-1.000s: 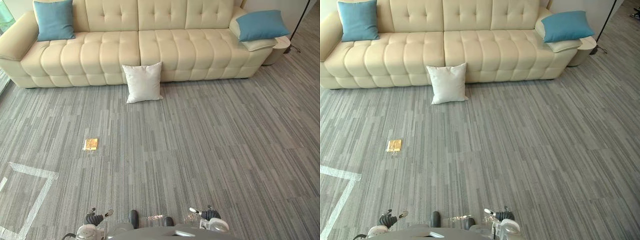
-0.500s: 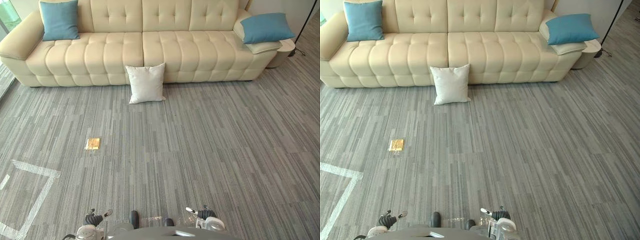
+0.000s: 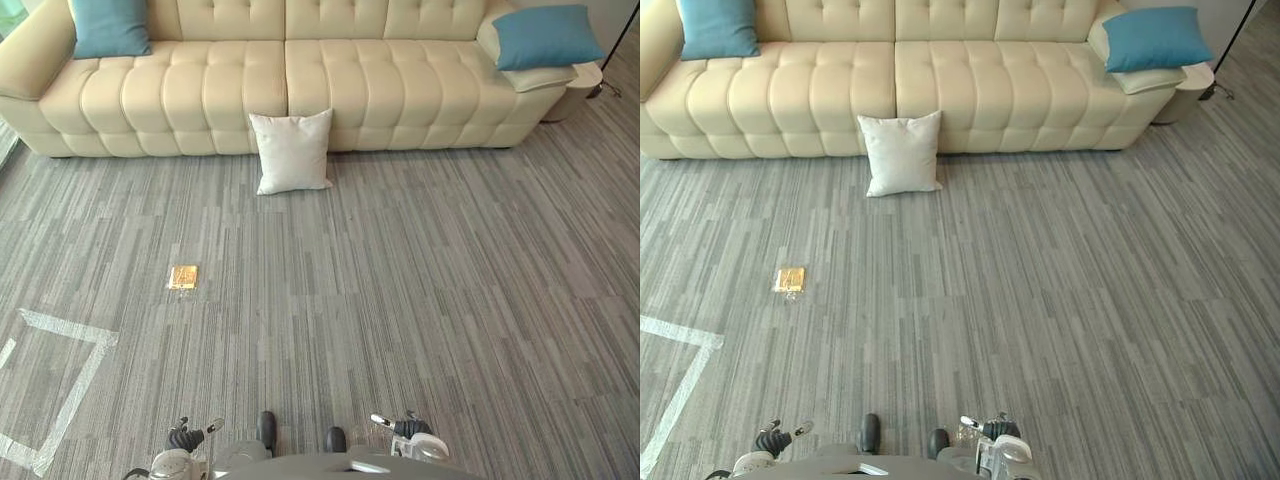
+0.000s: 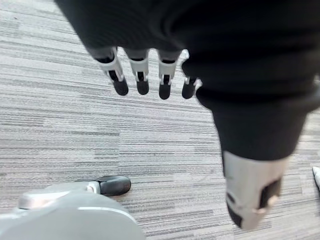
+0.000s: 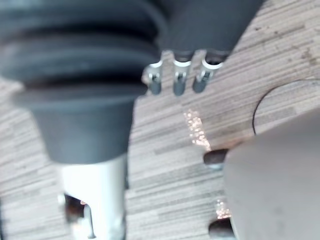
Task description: Pick up cushions and gather them together orderly.
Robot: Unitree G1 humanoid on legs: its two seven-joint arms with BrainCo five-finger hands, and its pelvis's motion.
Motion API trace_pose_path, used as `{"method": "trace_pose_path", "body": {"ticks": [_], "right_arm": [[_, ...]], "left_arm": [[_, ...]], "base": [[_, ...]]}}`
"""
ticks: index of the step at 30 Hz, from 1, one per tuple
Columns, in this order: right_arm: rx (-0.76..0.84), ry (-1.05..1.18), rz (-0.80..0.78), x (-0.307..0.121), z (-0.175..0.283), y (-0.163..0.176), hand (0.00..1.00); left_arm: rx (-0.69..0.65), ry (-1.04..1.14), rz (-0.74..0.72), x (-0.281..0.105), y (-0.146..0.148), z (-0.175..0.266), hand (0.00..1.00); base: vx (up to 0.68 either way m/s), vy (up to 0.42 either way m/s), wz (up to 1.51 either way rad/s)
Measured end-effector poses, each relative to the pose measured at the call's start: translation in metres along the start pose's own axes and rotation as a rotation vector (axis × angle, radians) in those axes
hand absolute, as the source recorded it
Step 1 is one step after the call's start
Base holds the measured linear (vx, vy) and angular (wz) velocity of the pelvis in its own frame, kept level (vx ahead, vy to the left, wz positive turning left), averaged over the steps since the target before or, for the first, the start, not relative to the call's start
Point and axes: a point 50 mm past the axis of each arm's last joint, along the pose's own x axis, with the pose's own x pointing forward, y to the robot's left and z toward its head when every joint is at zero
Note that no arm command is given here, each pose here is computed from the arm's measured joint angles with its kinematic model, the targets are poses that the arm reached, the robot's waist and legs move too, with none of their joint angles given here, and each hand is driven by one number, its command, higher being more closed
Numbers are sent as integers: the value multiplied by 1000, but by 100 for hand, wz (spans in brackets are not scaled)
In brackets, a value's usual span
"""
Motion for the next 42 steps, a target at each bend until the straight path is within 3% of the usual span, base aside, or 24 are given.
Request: {"method": "trace_pose_path", "body": {"ticks": [16,28,32,42], "right_arm": [[35,-117,-11,0,29,-3,0],[111,-180,-18,-1,42,-8,0],[168,-192,-53,1,49,-18,0],[138,-187,0,-5,39,-1,0]], "left_arm": [[34,-59,-31,1,-10,16,0],[24,-117,-71,3,-28,41,0],[-69,-126,-115,0,-52,49,0],[-195,-210,-90,-5,-47,66,0]], "base": [[96,60,-12],[470,-11,39],[659,-210,26],[497,-99,-20]]}}
